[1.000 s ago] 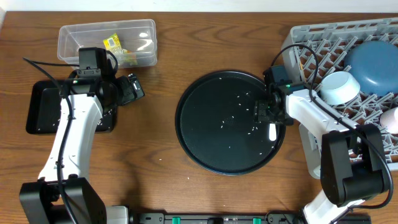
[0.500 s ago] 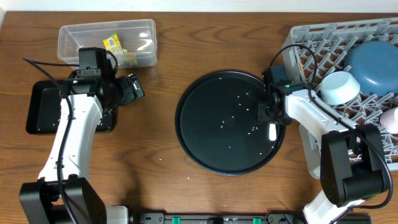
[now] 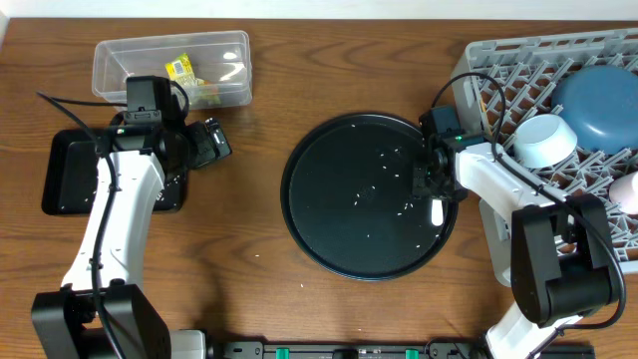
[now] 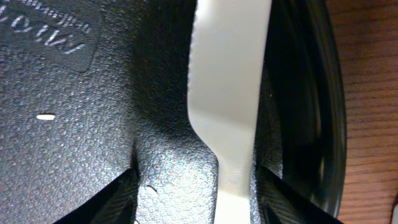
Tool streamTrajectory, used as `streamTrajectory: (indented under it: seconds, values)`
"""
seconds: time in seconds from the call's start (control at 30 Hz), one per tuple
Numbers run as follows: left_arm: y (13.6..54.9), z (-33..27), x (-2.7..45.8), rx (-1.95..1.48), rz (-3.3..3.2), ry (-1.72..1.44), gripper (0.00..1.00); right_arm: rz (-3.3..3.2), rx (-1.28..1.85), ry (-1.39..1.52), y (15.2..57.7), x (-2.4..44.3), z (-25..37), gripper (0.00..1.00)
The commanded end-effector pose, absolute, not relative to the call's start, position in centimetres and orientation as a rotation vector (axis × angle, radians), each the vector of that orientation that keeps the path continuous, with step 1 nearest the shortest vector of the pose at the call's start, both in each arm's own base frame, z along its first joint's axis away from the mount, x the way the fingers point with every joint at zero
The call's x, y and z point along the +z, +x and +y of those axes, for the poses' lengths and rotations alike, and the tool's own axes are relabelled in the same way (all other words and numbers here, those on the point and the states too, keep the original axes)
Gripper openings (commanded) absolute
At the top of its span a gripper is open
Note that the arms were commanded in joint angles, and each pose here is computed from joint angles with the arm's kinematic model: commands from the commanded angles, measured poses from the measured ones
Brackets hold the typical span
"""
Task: Sort waste into correct bins and load items into the dishwasher rack
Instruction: 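Lower the right gripper and close it on the white knife, then lift the white knife off the tray with the right gripper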
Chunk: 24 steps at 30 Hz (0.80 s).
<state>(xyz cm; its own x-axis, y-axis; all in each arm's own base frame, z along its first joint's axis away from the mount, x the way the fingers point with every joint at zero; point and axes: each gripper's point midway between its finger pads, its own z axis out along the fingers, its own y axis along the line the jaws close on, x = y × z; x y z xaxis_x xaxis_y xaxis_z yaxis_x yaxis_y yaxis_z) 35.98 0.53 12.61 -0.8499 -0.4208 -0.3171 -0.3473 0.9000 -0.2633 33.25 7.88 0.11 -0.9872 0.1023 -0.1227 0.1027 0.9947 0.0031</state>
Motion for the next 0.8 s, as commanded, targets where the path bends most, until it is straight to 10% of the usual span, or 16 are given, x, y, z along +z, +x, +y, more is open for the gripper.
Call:
streamTrajectory:
  seconds: [0.0,0.6,0.77]
  values:
    - [35.91,0.88,12.43,-0.257,2.699,-0.573,0.98,3.042,-0.025,0.127,32.66,-0.82,8.19,0.49]
    - [35.91,0.88,12.43,-0.257,2.699,-0.573,0.98,3.045,-0.026,0.126,32.60,-0.81,8.18,0.01]
    - [35.91,0.88,12.43,-0.257,2.699,-0.573,0.98,3.045,-0.025,0.127,32.60,-0.81,8.19,0.01]
